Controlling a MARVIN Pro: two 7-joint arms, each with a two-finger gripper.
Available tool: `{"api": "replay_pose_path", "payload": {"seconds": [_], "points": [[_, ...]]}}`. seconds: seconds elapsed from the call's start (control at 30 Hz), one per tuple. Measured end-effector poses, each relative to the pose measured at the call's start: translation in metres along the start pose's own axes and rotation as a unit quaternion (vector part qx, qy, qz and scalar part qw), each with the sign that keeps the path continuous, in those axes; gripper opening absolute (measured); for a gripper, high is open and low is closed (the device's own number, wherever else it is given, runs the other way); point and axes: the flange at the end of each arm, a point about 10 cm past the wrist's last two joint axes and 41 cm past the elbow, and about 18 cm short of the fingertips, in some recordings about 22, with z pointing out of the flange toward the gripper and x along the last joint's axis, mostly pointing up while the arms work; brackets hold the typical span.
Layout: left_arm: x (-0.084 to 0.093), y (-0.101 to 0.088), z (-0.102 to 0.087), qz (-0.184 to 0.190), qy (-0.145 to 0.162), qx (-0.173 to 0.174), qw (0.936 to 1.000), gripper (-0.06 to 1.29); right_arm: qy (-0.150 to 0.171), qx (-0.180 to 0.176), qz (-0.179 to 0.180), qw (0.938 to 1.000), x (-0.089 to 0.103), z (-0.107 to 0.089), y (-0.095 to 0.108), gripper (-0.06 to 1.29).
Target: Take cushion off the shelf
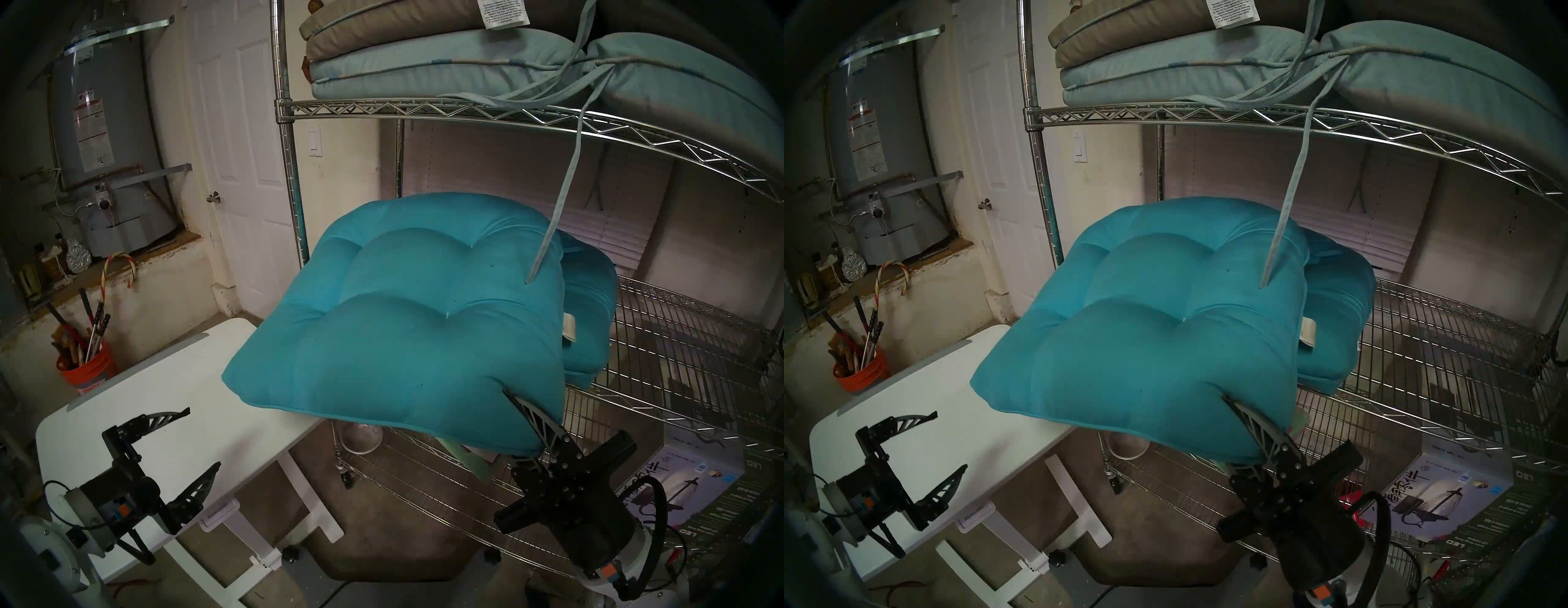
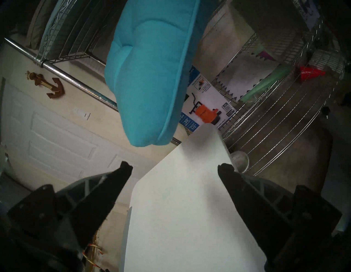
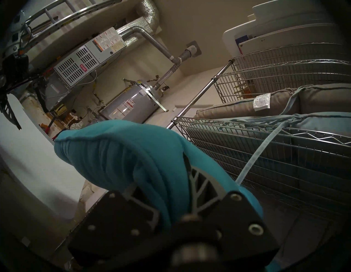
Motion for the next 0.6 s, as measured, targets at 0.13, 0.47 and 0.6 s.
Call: {"api": "replay_pose_path", "payload": {"seconds": [0.13,0.47,0.6], "points": [[-0.001,0.007,0.001,0.001,0.0,0.0,1.0,1.27,-0.001,-0.001,0.0,1.0,0.0,0.0,0.0,0.23],[-0.014,0.036,0.003,0.025,-0.009,0.024,0.9993,1.27,-0.001,-0.008,-0.001,1.0,0.0,0.0,0.001,0.23],[-0.017,0.044,0.002,0.044,-0.011,0.034,0.9984,1.27,-0.002,-0.011,0.0,0.9999,0.0,0.001,0.001,0.23]]}}
